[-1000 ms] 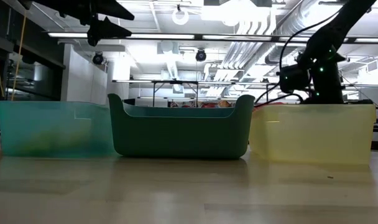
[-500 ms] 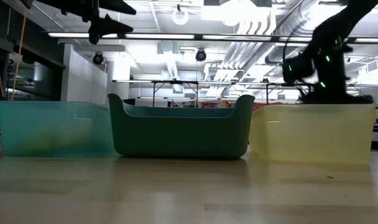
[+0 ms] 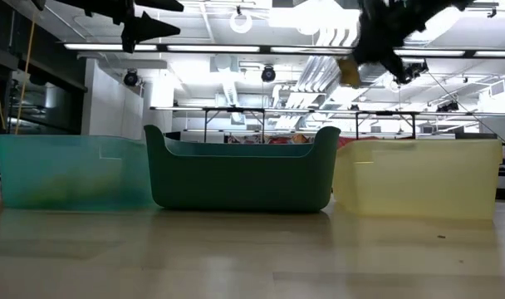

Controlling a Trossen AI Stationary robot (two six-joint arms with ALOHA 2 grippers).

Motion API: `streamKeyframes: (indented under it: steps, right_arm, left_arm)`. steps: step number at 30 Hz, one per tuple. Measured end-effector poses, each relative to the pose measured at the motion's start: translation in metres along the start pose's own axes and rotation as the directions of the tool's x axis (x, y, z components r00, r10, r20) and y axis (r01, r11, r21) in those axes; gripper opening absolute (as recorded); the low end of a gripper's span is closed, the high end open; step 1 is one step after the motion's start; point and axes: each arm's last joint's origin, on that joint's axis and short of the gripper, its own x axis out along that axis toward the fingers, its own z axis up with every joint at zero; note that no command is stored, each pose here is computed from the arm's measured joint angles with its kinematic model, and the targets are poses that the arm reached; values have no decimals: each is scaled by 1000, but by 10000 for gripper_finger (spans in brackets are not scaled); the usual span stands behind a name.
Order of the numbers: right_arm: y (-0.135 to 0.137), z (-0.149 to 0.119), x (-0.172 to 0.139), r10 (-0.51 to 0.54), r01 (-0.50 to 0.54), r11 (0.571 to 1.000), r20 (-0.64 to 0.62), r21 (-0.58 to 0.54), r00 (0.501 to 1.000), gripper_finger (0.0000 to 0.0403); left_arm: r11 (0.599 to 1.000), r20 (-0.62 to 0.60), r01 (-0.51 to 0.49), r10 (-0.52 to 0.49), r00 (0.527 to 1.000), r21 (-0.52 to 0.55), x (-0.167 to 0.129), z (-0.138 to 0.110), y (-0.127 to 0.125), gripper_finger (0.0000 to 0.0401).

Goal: Sort candy
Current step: Put the yellow candy into the light green bin

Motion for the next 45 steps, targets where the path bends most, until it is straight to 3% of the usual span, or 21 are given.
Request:
streamKeyframes:
  steps: [8, 15, 23, 32, 40, 45]
  right_arm:
    - [54, 11, 10, 325, -287, 935, 177, -211, 929, 6]
    - [86, 5, 29, 508, -442, 843, 186, -307, 841, 6]
    - [98, 2, 34, 572, -485, 800, 205, -352, 794, 6]
    - [110, 11, 31, 695, -541, 702, 283, -463, 661, 6]
    - [122, 0, 50, 733, -566, 663, 270, -490, 624, 6]
    - [126, -5, 59, 748, -582, 646, 261, -494, 610, 6]
  left_arm:
    - [1000, 17, 5, -5, 1000, -4, 0, 2, -1, 227]
    - [1000, 60, 20, -19, 998, -12, 0, 6, -2, 227]
    - [998, 63, 31, -27, 998, -58, 0, 6, -2, 227]
    - [968, 123, 227, -214, 969, -106, 29, 7, -13, 227]
    - [909, 176, 402, -380, 908, -111, 65, -5, -26, 227]
    - [881, 139, 462, -447, 883, -102, 84, -5, -40, 227]
